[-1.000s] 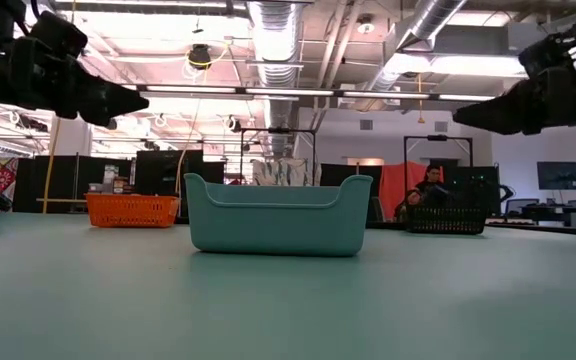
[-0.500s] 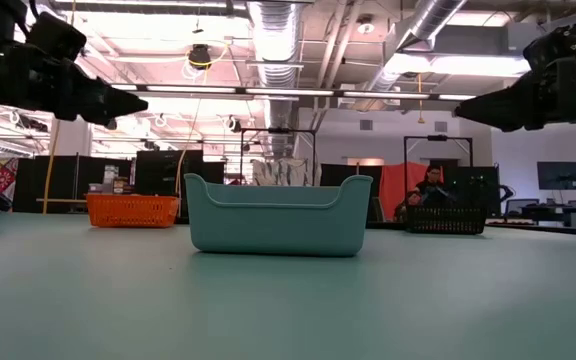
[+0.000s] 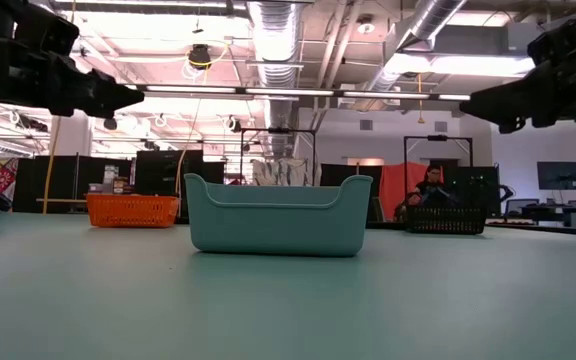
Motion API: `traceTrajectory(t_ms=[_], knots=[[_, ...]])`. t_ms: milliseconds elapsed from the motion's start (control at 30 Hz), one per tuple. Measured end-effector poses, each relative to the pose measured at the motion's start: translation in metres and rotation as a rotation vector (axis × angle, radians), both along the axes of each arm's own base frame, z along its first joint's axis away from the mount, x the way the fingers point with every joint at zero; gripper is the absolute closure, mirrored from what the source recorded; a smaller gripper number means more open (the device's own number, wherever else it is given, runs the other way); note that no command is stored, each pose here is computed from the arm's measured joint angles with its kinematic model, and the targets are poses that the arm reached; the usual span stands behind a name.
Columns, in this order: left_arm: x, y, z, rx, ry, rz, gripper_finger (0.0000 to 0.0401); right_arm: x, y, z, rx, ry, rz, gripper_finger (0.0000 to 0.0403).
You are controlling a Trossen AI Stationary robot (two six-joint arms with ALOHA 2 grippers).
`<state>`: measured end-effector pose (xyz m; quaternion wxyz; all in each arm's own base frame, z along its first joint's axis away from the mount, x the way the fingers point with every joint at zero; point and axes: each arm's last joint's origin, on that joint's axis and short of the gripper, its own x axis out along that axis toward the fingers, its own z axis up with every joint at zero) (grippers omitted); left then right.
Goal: Sort crayons
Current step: Return to Home Position
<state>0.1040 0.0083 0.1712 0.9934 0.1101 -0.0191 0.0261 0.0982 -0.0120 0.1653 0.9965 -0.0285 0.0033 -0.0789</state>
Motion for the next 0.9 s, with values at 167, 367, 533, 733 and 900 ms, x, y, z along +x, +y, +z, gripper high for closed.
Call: traceTrajectory(t_ms=[167,367,533,733,900], knots=[[0.000,0.000,0.000,-0.040,0.001,0.009,0.0244,0.000,0.002,0.001,0.004,-0.013,0.017,0.0230],[0.000,0.001,0.000,-0.048,0.002,0.022,0.0244,0.000,0.001,0.001,0.004,-0.015,0.015,0.0230],[0.000,0.001,-0.001,-0.040,0.007,0.022,0.0244,0.000,0.001,0.001,0.004,-0.016,0.015,0.0230],[0.000,0.001,-0.006,-0.044,0.055,0.025,0.0244,0.000,0.001,0.002,0.003,-0.017,0.015,0.0230],[0.000,0.001,-0.012,-0.053,0.124,0.034,0.0244,0.000,0.001,0.002,0.004,-0.018,0.015,0.0230]])
